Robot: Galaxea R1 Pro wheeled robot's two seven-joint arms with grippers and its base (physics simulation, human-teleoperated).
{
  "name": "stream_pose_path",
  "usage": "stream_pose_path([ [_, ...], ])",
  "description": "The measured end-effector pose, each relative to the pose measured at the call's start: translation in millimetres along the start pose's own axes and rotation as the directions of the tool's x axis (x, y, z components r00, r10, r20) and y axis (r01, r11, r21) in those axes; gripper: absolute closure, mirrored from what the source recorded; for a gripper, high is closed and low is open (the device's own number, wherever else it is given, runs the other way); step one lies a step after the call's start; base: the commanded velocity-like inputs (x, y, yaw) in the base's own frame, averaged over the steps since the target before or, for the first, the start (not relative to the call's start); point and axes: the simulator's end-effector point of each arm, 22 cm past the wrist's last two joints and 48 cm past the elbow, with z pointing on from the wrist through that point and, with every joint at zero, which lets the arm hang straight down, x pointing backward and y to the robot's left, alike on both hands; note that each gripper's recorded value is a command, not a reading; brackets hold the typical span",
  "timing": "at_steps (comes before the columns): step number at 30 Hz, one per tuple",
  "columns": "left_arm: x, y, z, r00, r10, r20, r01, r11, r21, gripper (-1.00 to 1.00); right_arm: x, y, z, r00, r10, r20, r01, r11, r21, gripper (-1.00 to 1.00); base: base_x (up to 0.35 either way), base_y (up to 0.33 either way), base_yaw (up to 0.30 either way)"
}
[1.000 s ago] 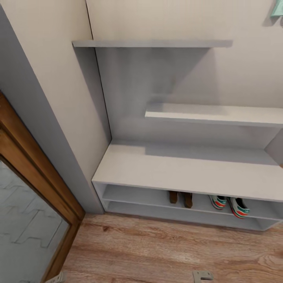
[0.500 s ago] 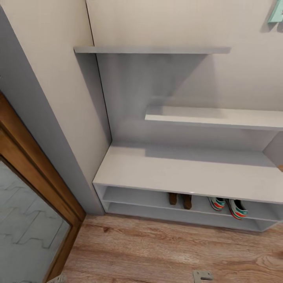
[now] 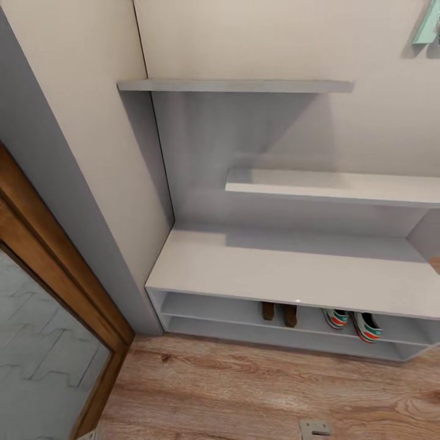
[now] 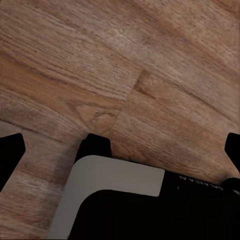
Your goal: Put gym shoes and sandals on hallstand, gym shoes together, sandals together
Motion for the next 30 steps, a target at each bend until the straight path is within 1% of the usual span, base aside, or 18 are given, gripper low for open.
stream_pose_path([
  [11, 41.3, -0.4, -11.3, 0.996, -0.031, -0.089, 0.031, 1.000, -0.003, -1.00, -2.1, -2.9, -15.8, 1.000, 0.000, -0.001, 0.000, 1.000, 0.000, -1.00, 0.000, 0.000, 0.000],
  [15, 45.7, -2.5, -16.3, 0.994, -0.037, -0.099, 0.037, 0.999, -0.001, -1.00, -3.0, -4.0, -21.4, 1.000, 0.000, -0.001, 0.000, 1.000, 0.001, -1.00, 0.000, 0.000, 0.000],
  [24, 45.7, -4.1, -28.6, 0.994, -0.037, -0.101, 0.037, 0.999, -0.002, -1.00, -4.6, -5.7, -33.6, 1.000, 0.000, -0.001, 0.000, 1.000, 0.000, -1.00, 0.000, 0.000, 0.000],
  [30, 45.6, -4.1, -28.7, 0.994, -0.041, -0.100, 0.041, 0.999, -0.002, -1.00, -4.5, -5.8, -33.7, 1.000, 0.000, -0.001, 0.000, 1.000, 0.000, -1.00, 0.000, 0.000, 0.000],
])
